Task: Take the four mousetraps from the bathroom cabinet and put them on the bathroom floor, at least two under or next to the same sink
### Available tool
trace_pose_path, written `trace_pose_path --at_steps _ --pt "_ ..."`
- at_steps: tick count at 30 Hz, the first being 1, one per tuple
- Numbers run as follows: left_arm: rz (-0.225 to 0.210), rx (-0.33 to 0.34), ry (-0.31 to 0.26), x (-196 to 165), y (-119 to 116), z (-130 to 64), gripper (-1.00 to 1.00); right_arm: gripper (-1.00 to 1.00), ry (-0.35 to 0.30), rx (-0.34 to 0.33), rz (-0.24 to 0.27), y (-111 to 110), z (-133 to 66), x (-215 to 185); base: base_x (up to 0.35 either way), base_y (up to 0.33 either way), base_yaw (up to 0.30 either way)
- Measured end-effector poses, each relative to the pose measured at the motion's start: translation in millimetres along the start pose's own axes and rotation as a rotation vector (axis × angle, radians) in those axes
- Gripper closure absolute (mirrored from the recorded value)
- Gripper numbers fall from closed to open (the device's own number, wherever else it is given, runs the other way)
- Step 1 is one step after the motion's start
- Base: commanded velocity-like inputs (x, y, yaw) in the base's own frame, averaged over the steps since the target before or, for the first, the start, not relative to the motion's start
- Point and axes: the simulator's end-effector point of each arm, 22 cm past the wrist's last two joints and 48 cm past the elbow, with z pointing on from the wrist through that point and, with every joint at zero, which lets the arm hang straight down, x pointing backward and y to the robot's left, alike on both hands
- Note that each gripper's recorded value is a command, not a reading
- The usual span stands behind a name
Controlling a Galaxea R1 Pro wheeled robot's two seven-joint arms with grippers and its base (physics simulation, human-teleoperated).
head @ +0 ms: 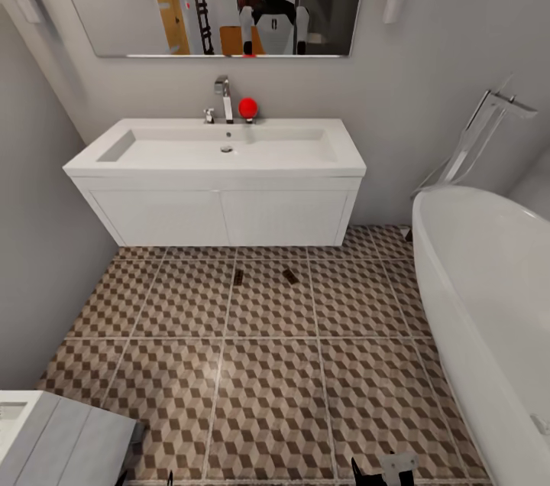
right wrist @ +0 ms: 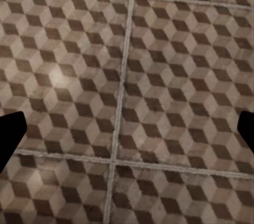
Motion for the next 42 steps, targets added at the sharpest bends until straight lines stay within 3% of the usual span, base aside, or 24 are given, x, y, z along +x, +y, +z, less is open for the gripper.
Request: trace_pose_path --at_steps 42 --pt "-0.008 0.016 0.022 -34.1 2.9 -54.1 -1.0 -1.0 0.002 0.001 0.0 -1.0 -51.6 -37.1 0.0 0.0 0.0"
